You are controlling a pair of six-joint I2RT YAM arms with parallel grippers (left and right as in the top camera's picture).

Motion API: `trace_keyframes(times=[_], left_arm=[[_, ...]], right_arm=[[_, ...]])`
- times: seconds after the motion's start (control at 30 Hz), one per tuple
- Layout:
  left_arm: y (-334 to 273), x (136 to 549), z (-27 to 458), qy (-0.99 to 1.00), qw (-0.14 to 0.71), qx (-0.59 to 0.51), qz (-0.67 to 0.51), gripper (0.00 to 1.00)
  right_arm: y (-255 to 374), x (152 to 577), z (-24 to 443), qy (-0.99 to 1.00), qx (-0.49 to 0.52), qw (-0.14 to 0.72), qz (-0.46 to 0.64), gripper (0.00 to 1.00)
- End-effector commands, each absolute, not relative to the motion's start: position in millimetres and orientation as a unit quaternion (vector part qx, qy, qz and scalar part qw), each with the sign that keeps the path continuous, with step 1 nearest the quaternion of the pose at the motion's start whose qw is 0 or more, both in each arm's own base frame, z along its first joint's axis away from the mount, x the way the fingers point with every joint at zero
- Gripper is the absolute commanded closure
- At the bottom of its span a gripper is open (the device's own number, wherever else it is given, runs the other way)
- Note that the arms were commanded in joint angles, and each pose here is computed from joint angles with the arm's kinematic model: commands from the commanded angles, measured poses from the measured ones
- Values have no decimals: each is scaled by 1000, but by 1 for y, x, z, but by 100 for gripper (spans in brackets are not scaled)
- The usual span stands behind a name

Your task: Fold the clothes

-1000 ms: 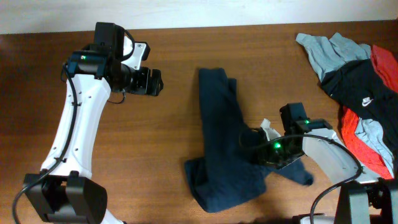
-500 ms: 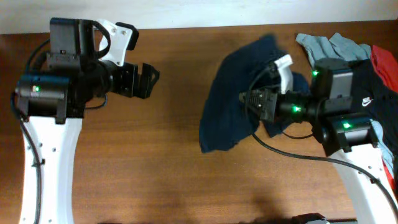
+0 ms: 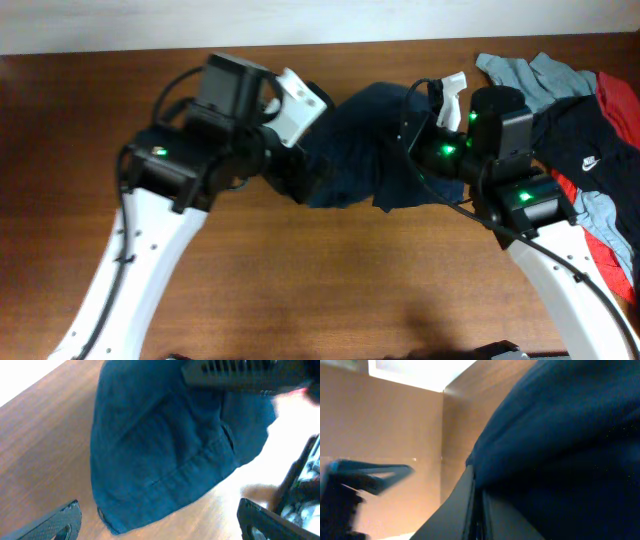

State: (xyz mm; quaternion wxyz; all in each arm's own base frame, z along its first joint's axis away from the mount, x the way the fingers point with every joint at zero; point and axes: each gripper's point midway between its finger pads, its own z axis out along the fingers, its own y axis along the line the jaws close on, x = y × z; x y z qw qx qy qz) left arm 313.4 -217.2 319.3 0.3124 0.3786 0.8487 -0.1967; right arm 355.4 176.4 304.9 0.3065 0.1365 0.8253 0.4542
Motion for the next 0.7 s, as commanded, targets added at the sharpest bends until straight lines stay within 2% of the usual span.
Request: trace_keyframes(times=[0.0,0.13,0.27,0.33,0.37,0.47,0.57,0.67], left_arm=[[-230,315,275,820,301,464,-148,1],[-233,331,256,811,323,482,-78,1],[-245,336,258,799,347,488,-56,1],[-247,339,261,796,356,487,-49,5],[-246,342,263,797,361,483,-41,11],[-241,352,267,799,376,469,-19,42],[-244,360,276,798,399,451,-20,67],[-245,363,288,795,420,437,-25,83]], right_arm=[[180,361,323,804,178,323,466,96],[185,362,333,792,174,322,489,96],[190,359,339,786,164,313,508,96],[190,359,339,785,164,314,508,96],[190,358,339,786,165,313,507,96],[192,356,337,789,162,305,508,96],[193,353,331,795,164,296,503,96],[189,351,318,812,164,291,479,95]])
